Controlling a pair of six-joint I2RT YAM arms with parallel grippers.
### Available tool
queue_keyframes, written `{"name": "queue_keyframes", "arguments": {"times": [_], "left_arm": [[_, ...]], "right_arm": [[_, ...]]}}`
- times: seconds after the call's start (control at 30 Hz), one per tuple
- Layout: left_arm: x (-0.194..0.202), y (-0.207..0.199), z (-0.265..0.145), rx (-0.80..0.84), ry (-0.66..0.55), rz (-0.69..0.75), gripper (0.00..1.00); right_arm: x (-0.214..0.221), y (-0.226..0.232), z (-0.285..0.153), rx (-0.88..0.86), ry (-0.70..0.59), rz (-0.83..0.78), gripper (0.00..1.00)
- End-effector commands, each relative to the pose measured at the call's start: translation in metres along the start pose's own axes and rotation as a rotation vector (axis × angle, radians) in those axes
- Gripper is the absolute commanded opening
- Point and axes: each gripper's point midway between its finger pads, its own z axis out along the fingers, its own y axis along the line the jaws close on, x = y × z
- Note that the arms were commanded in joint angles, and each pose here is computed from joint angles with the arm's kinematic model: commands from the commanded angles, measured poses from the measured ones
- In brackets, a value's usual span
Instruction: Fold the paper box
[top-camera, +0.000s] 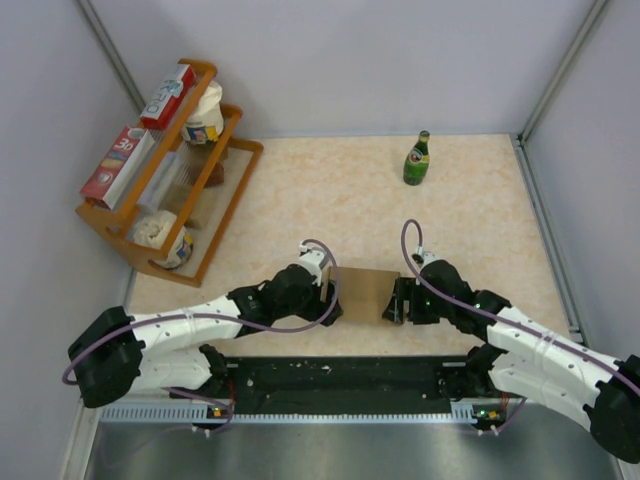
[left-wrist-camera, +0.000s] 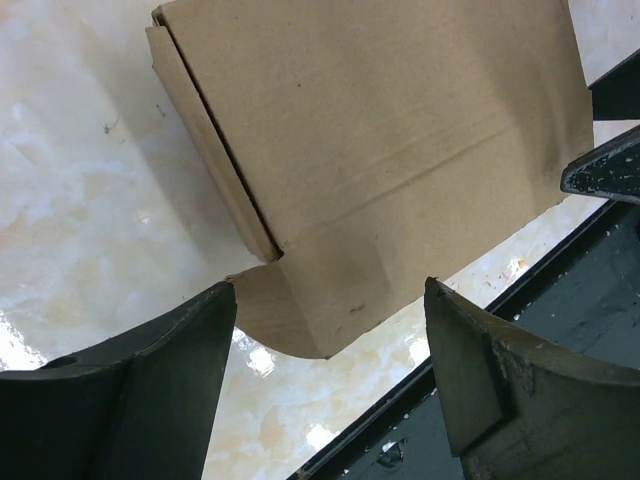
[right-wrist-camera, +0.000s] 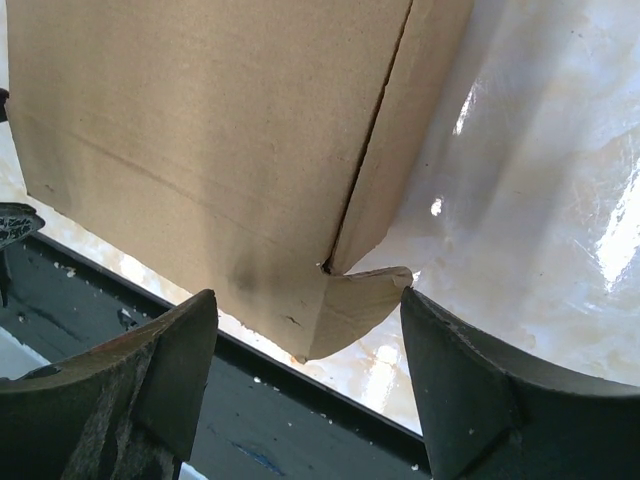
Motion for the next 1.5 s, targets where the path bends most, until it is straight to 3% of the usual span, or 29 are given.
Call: {"name": "queue_keyframes", "arguments": {"times": [0.0, 1.13, 1.47], "left_arm": [[-0.027, -0.016, 0.003, 0.031, -0.057, 0.035, 0.80], [0.000, -0.019, 0.002, 0.086, 0.038, 0.037, 0.73], [0.005, -0.024, 0.004, 0.118, 0.058, 0.036, 0.61]], "right_arm": [[-0.015, 0.018, -0.008, -0.050, -0.035, -0.031, 0.72], [-0.005, 0.018, -0.004, -0.081, -0.016, -0.007, 0.54], [-0.003, 0.020, -0.001, -0.095, -0.005, -0.003, 0.41]]}}
